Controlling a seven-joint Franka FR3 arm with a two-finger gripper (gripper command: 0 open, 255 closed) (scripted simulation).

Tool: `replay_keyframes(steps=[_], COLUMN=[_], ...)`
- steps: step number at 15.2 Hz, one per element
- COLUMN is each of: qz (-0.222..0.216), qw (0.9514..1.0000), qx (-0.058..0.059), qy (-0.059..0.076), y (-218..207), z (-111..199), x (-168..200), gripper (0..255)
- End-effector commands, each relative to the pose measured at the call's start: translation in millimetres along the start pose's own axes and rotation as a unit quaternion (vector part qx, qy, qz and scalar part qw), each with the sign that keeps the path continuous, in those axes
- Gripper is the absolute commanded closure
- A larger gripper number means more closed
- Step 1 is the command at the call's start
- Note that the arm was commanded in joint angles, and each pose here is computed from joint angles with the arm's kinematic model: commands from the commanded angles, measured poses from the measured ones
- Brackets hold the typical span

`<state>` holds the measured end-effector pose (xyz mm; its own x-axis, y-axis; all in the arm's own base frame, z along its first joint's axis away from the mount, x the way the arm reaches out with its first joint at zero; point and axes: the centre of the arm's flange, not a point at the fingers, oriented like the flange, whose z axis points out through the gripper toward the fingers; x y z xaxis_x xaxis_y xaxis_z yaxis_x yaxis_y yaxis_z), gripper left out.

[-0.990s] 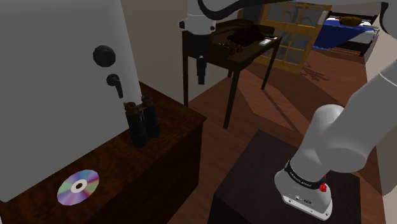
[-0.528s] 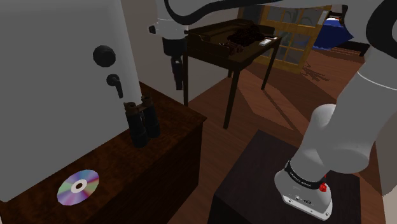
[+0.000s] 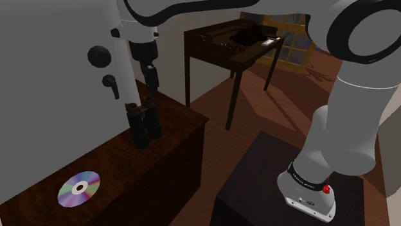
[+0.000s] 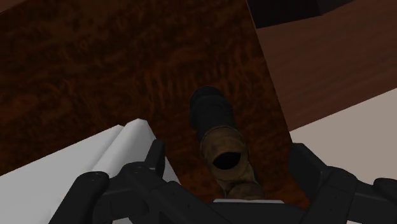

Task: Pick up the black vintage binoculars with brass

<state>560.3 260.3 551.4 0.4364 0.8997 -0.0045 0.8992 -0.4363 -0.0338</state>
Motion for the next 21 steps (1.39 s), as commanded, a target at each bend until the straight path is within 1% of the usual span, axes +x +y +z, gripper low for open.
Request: replay_keyframes(steps=[1,7,10,11,19,21], qz=[-0.02,-0.02,-0.02,-0.02,-0.02,-0.02], qw=[0.9998,0.9998,0.9998,0.9998,0.9998,0.9998], qx=[0.002,0.002,0.002,0.002,0.002,0.002], qy=[0.001,0.001,0.001,0.001,0.001,0.001], y=[-5.5,-4.5,-4.4,-4.5,-3.2,-4.5], z=[8.0,39.7,42.7,43.5,43.9,37.4], x=[13.0,13.1,13.1,14.3,13.5,13.1], gripper=[0,0,0,255,255,255])
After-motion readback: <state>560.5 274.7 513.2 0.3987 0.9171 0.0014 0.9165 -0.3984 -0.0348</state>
